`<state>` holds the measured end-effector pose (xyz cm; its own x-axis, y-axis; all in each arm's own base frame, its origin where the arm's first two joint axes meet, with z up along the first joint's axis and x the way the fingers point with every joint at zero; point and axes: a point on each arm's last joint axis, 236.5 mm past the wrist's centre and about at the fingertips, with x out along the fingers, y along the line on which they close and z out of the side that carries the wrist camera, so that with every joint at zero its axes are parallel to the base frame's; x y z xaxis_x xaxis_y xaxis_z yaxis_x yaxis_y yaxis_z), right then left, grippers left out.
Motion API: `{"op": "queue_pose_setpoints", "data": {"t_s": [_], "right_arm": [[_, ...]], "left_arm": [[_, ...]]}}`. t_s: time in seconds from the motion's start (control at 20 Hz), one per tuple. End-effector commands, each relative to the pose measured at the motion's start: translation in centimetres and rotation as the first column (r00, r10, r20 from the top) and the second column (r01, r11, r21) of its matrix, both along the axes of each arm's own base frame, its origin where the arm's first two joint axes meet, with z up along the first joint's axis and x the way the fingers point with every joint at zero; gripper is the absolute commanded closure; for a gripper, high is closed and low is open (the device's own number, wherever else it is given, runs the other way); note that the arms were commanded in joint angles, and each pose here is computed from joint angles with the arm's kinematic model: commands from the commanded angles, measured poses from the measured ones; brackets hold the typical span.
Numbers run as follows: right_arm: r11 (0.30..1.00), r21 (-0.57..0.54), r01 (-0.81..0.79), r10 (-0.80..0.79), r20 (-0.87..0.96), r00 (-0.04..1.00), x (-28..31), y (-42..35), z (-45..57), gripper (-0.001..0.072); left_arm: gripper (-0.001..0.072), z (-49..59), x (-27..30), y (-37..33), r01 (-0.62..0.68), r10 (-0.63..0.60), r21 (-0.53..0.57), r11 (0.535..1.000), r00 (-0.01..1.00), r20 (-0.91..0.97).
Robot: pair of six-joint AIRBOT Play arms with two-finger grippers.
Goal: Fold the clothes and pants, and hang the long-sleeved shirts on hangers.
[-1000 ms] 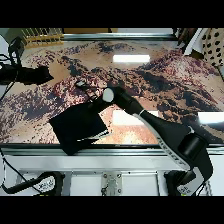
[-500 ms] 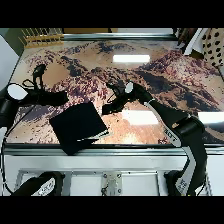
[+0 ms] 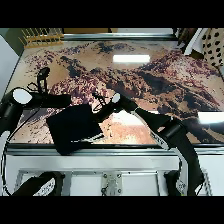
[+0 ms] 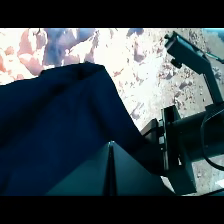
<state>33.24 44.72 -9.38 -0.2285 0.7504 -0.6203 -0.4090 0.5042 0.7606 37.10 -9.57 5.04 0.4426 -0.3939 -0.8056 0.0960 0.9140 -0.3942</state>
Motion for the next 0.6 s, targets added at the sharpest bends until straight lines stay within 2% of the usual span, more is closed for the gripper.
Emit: {"op": "queue_pose_setpoints", "data": {"t_s": [0.0,0.15,0.3,0.45,0.55], "right_arm": [[0.999,-0.014,0.037,-0.036,0.074,0.997,2.5,-1.4,1.8,0.0691],[0.945,-0.245,0.219,-0.154,0.257,0.954,10.1,-13.1,4.2,0.0691],[0.802,-0.392,0.450,-0.290,0.403,0.868,15.6,-28.8,8.2,0.0691],[0.625,-0.390,0.677,-0.522,0.436,0.733,16.9,-42.8,11.0,0.0691],[0.476,-0.383,0.792,-0.668,0.428,0.609,15.5,-51.5,11.7,0.0691]], "left_arm": [[0.0703,-0.1,-0.2,-0.1,-0.009,0.009,-0.008,1.000,1.000,-0.015],[0.0703,-0.3,-0.6,-0.2,-0.001,0.001,-0.009,1.000,0.999,-0.032],[0.0703,-0.3,-0.8,-0.5,-0.007,0.007,-0.015,1.000,0.999,-0.042],[0.0703,-0.2,-1.2,-2.6,0.043,-0.044,-0.017,0.999,0.998,-0.034],[0.0703,0.0,-1.5,-4.8,0.085,-0.086,-0.022,0.996,0.996,-0.020]]}}
